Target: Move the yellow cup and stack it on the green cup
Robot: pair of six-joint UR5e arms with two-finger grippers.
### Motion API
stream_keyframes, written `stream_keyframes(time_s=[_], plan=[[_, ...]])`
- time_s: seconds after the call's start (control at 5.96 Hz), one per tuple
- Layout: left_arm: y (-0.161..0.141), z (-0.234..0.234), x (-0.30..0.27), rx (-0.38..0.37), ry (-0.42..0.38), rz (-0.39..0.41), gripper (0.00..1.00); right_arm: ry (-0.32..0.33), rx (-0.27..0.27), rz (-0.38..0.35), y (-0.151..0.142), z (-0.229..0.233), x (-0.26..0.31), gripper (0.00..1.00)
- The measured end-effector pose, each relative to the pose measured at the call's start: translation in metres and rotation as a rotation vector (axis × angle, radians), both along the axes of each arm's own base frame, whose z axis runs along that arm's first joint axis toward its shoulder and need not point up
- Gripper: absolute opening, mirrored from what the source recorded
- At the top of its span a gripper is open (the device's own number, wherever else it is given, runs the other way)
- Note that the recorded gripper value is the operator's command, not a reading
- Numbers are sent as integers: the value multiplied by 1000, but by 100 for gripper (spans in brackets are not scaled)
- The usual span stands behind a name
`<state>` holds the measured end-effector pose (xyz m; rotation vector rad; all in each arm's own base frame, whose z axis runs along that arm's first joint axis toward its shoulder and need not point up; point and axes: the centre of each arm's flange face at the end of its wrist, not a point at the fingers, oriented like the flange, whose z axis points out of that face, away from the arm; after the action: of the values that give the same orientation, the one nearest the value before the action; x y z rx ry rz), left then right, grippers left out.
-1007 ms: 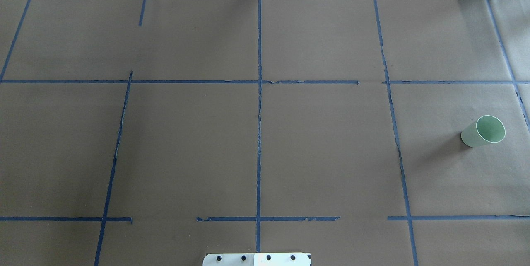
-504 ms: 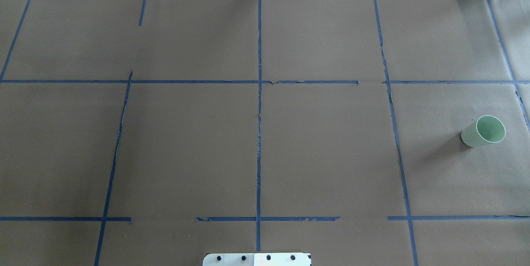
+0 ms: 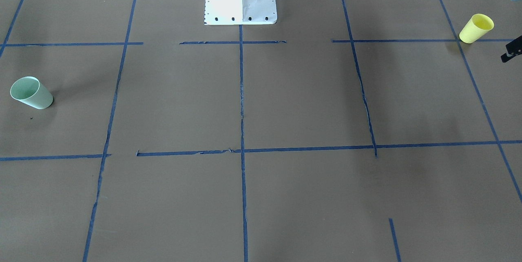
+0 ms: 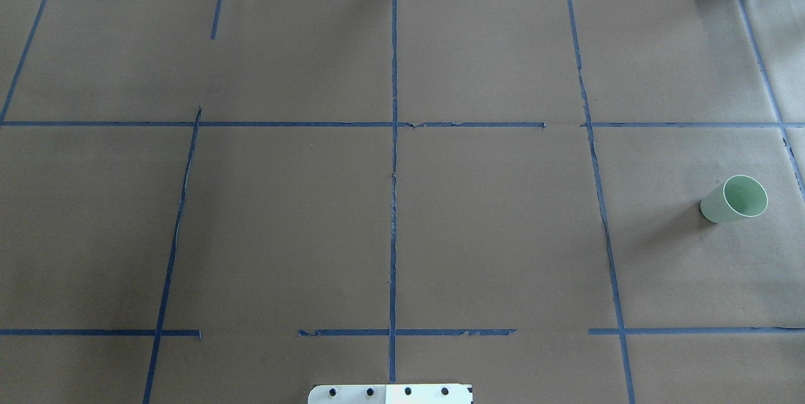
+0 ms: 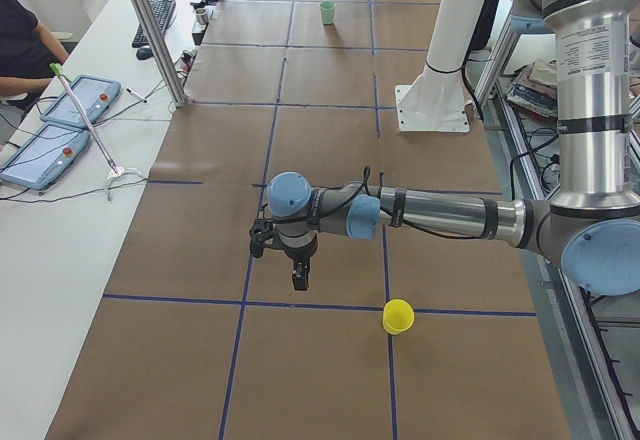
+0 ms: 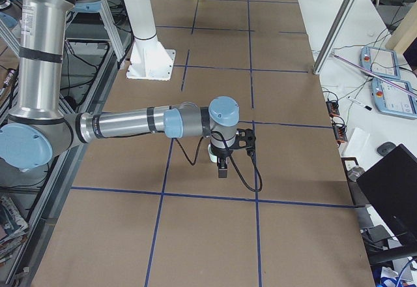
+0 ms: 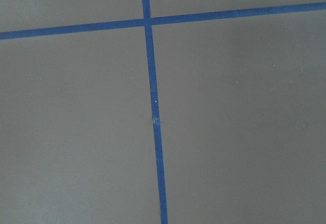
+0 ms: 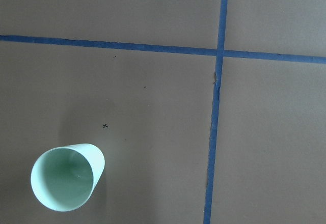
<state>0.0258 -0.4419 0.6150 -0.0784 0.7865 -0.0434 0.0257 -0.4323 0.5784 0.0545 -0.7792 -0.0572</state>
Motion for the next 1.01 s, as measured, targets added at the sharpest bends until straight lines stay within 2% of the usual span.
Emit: stream_keyframes(time_s=[0.34,0.67,1.01], plan=[[-1,-6,48,-174,-59,-189,100,-29,-2,-6,0,-2,-3,100],[3,-2,91,-291,-221,-394,100,-36,-3,-16,0,-2,-7,100],[16,13,114,-387,-363,-619,100,-42,35,-45,-1,-2,-20,100]])
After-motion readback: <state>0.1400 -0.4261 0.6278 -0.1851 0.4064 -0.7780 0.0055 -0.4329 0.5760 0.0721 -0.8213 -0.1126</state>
